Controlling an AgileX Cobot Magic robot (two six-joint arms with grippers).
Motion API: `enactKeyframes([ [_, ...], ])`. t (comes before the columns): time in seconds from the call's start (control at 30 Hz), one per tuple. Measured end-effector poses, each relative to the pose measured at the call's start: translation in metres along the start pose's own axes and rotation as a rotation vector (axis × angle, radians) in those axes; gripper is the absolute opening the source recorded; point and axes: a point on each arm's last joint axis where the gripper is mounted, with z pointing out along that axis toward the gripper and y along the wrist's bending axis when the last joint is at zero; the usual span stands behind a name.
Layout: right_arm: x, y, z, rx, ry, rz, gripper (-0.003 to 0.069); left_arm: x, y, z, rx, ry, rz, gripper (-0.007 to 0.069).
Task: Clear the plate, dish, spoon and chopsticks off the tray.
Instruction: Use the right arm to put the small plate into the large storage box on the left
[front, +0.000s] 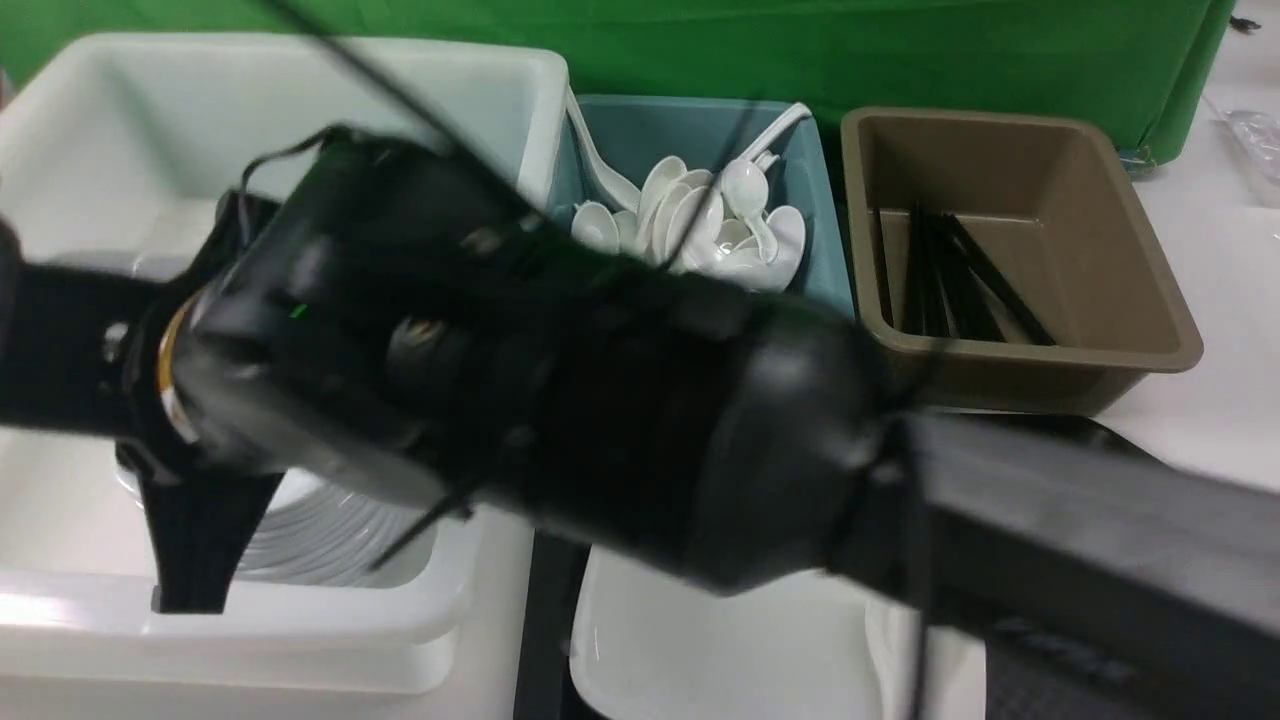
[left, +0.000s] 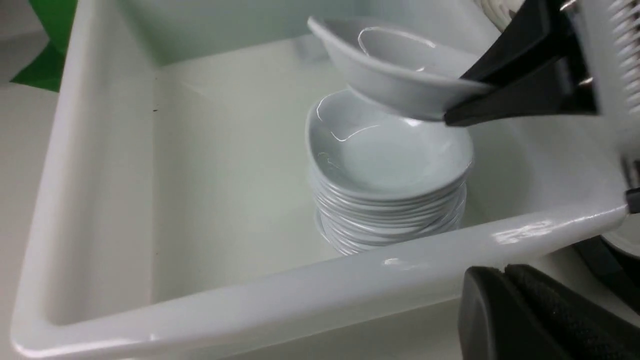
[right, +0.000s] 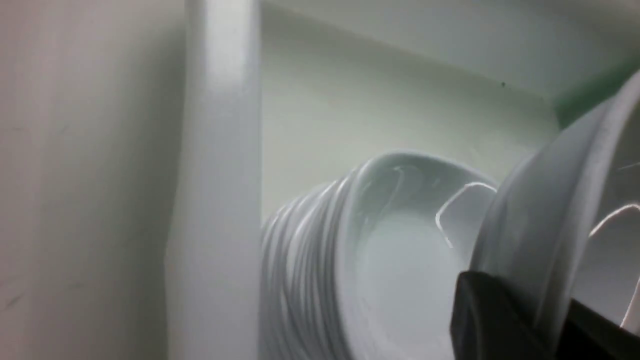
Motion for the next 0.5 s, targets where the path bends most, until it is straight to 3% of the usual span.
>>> enactKeyframes([
  [0.1,0.005,0.004,0.015,0.011,0.040,-0.047,0.0116,0.003,0.000,-0.003,0.003,0.001,-0.006,0.0009],
  [0.23,0.012,0.008,0.024,-0.004,0.109,-0.073,0.0312,0.004,-0.002,-0.003,0.027,0.007,-0.006,0.0009],
  [0.37,0.020,0.005,0.021,0.010,0.203,-0.115,0.0410,0.001,-0.003,-0.003,0.036,-0.027,-0.006,0.0009],
  [0.5,0.030,0.000,0.006,0.005,0.346,-0.133,0.0417,-0.003,-0.004,-0.003,0.054,-0.061,-0.012,0.0009],
])
